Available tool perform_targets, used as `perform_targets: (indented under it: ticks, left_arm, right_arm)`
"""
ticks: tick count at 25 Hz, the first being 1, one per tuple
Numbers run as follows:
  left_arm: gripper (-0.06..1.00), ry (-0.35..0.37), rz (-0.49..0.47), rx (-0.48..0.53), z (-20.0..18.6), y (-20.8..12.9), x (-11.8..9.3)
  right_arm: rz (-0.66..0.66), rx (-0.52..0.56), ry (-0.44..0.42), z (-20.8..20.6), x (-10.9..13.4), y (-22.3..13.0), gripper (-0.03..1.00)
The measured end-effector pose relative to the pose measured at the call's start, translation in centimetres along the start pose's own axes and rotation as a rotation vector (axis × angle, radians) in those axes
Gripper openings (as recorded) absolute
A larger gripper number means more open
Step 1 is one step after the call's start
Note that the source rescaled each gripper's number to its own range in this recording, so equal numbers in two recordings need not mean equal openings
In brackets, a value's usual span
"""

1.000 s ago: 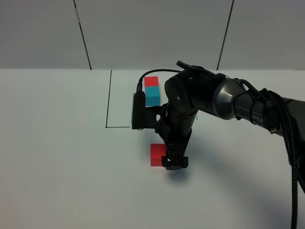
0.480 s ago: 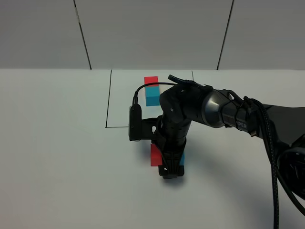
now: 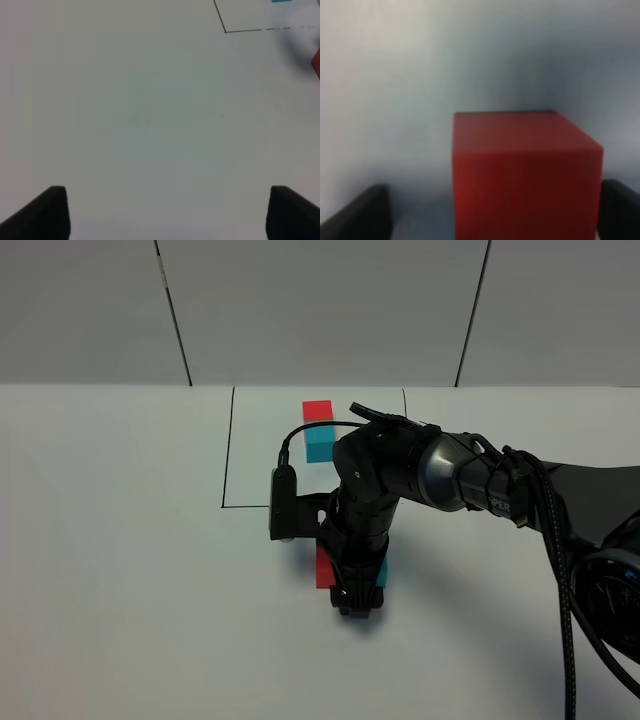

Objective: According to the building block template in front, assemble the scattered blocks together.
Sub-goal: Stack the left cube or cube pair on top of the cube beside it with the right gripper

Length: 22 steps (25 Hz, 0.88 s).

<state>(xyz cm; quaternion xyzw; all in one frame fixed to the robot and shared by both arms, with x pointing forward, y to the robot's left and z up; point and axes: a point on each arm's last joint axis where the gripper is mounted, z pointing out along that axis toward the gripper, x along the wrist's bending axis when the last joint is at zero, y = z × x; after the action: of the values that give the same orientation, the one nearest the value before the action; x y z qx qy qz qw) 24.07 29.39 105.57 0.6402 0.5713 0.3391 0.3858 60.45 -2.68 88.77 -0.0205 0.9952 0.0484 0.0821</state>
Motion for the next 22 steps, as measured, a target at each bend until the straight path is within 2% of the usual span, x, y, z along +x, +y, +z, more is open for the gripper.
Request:
perform_targets:
  ticks: [3, 7, 8, 12, 15, 18, 22]
  left_arm:
    - [0.68, 0.000, 0.000, 0.000, 0.0, 0.0, 0.0]
    - [0.68, 0.000, 0.000, 0.000, 0.0, 0.0, 0.0]
    - [0.68, 0.000, 0.000, 0.000, 0.0, 0.0, 0.0]
    - [0.68, 0.000, 0.000, 0.000, 0.0, 0.0, 0.0]
    - [0.68, 0.000, 0.000, 0.000, 0.0, 0.0, 0.0]
    - [0.68, 0.000, 0.000, 0.000, 0.0, 0.0, 0.0]
    - [0.68, 0.000, 0.000, 0.000, 0.0, 0.0, 0.0]
  right_arm:
    - [0.012, -0.005, 0.002, 0.0, 0.0, 0.0, 0.40]
    - [0.016, -0.011, -0.006, 0.1, -0.1, 0.1, 0.06]
    - [0.016, -0.012, -0.008, 0.1, -0.1, 0.1, 0.01]
    - [0.028, -0.012, -0.008, 0.1, -0.1, 0.1, 0.01]
    - [0.101, -0.023, -0.009, -0.2, -0.1, 0.2, 0.01]
    - [0.277, -0.060, -0.014, -1.5, -0.2, 0.5, 0.01]
    - [0.651, -0.165, -0.022, -5.5, -0.5, 1.1, 0.01]
